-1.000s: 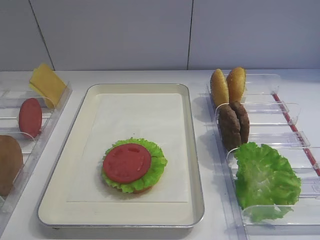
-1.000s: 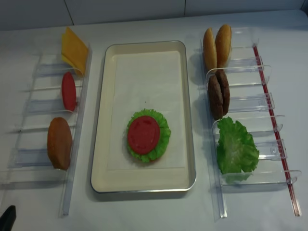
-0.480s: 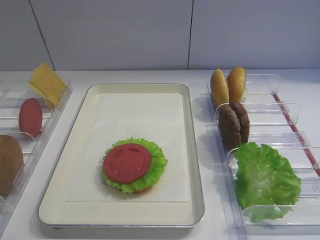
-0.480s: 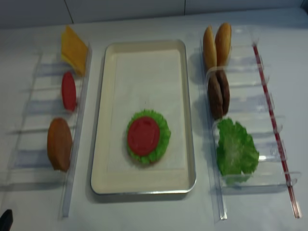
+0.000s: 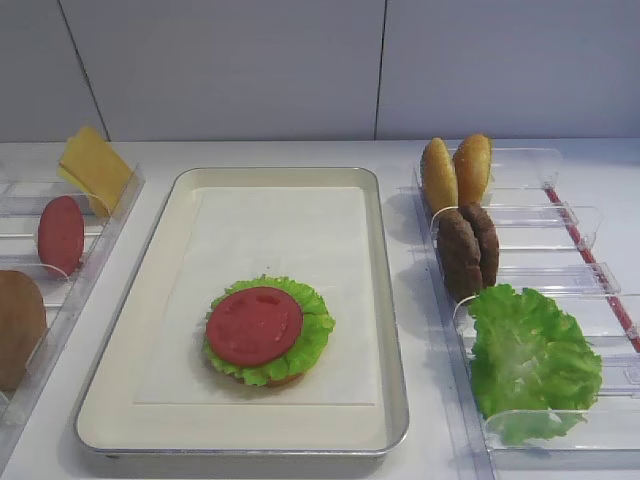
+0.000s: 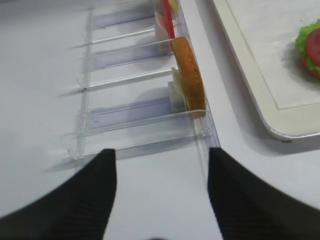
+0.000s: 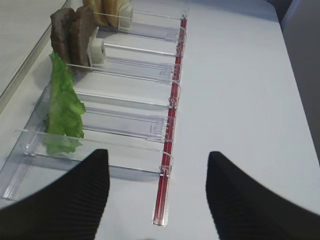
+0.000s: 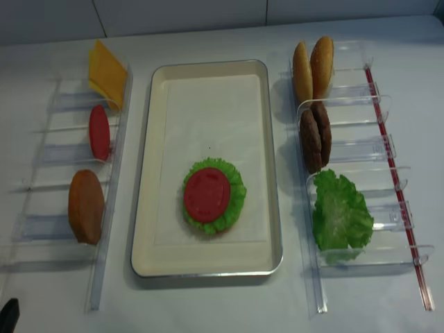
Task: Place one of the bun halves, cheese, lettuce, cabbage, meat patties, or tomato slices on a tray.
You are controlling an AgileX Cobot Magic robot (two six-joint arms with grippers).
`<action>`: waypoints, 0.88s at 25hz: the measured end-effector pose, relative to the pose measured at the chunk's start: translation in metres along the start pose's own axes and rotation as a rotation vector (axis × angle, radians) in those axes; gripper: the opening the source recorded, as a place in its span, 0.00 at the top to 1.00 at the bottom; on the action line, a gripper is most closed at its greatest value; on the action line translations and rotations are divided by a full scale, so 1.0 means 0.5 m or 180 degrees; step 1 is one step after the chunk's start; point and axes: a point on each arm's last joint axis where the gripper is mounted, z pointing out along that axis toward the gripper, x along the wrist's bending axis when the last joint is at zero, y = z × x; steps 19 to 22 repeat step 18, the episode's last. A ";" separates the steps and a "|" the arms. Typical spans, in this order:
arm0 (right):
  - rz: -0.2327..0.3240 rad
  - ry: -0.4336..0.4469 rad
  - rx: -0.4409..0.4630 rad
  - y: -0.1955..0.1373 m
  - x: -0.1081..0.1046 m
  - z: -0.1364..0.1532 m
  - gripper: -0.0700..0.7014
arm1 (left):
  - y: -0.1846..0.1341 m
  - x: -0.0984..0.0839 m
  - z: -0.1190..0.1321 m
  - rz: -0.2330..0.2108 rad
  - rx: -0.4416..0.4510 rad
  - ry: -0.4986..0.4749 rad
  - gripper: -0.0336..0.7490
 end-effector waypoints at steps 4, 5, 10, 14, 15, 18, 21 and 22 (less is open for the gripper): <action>0.0000 0.0000 0.0000 0.000 0.000 0.000 0.33 | 0.000 0.000 0.000 0.0000 0.0000 0.0000 0.45; 0.0000 0.0000 0.0000 0.000 0.000 0.000 0.33 | 0.000 0.000 0.000 0.0000 0.0000 0.0000 0.45; 0.0000 0.0000 0.0000 0.000 0.000 0.000 0.33 | 0.000 0.000 0.000 0.0000 0.0000 0.0000 0.45; 0.0000 0.0000 0.0000 0.000 0.000 0.000 0.33 | 0.000 0.000 0.000 0.0000 0.0000 0.0000 0.45; 0.0000 0.0000 0.0000 0.000 0.000 0.000 0.33 | 0.000 0.000 0.000 0.0000 0.0000 0.0000 0.45; 0.0000 0.0000 0.0000 0.000 0.000 0.000 0.33 | 0.000 0.000 0.000 0.0000 0.0000 0.0000 0.45; 0.0000 0.0000 0.0000 0.000 0.000 0.000 0.33 | 0.000 0.000 0.000 0.0000 0.0000 0.0000 0.45; 0.0000 0.0000 0.0000 0.000 0.000 0.000 0.33 | 0.000 0.000 0.000 0.0000 0.0000 0.0000 0.45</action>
